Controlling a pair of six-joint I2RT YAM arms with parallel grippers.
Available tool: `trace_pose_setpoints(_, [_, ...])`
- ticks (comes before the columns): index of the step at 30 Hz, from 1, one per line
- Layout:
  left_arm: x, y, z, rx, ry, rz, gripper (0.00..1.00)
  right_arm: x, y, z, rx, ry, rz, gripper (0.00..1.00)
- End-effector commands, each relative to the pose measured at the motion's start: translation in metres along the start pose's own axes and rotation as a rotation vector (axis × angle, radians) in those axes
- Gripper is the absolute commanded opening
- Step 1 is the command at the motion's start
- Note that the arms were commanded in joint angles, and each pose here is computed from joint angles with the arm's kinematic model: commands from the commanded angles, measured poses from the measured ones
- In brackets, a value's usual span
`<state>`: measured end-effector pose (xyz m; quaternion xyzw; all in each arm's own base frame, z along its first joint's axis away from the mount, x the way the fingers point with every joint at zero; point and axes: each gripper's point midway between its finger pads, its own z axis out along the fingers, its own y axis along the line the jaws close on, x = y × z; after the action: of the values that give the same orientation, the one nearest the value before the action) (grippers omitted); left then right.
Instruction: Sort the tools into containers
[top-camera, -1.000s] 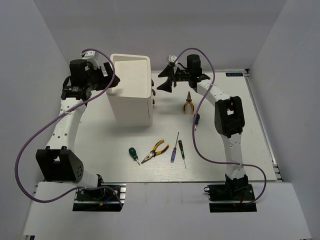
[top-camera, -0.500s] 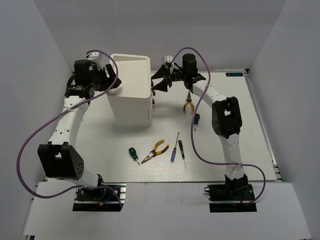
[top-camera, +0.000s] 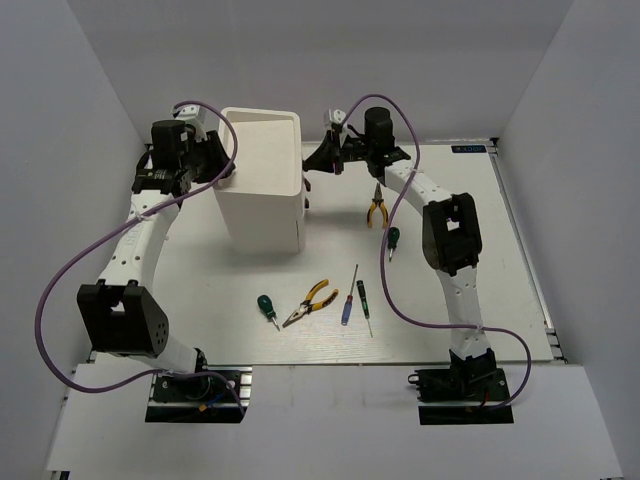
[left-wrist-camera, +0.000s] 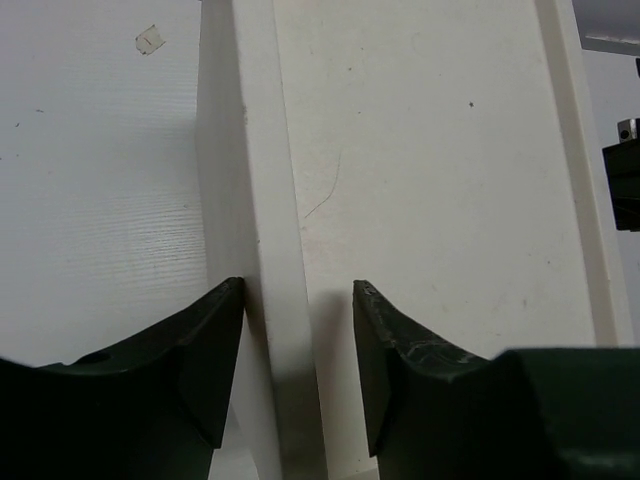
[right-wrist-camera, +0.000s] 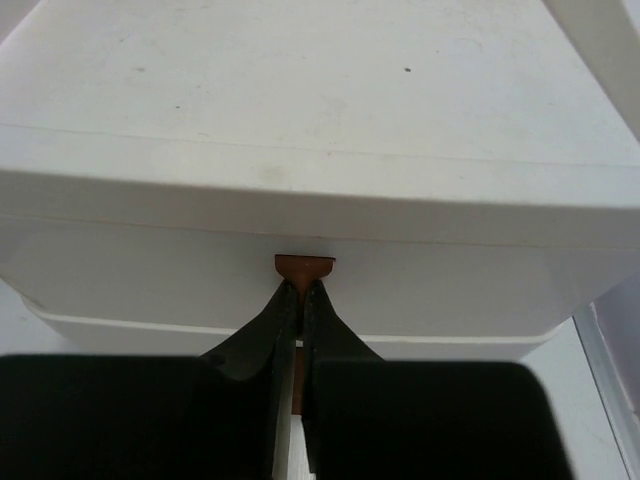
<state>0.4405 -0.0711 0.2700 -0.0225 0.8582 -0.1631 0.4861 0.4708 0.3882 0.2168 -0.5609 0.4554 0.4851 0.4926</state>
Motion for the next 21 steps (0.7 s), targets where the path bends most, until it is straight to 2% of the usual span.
trace_pose_setpoints(1, [0.005,-0.037,-0.003,0.117,0.030,0.011,0.56,-0.005,-0.005,0.010,0.043,-0.006,-0.036,0.00])
trace_pose_setpoints(6, [0.001,-0.035,-0.003,0.102,0.017,0.013,0.46,-0.012,-0.034,-0.010,0.243,0.011,0.001,0.00])
trace_pose_setpoints(10, [-0.001,-0.031,-0.003,0.080,0.011,0.012,0.41,-0.009,-0.046,-0.055,0.351,0.049,0.030,0.00])
trace_pose_setpoints(17, [0.002,-0.025,-0.001,0.049,0.012,0.011,0.39,0.016,-0.028,-0.101,0.400,0.111,0.096,0.00])
trace_pose_setpoints(21, [0.002,-0.024,-0.001,0.040,0.010,0.011,0.37,0.017,-0.017,-0.112,0.398,0.150,0.070,0.00])
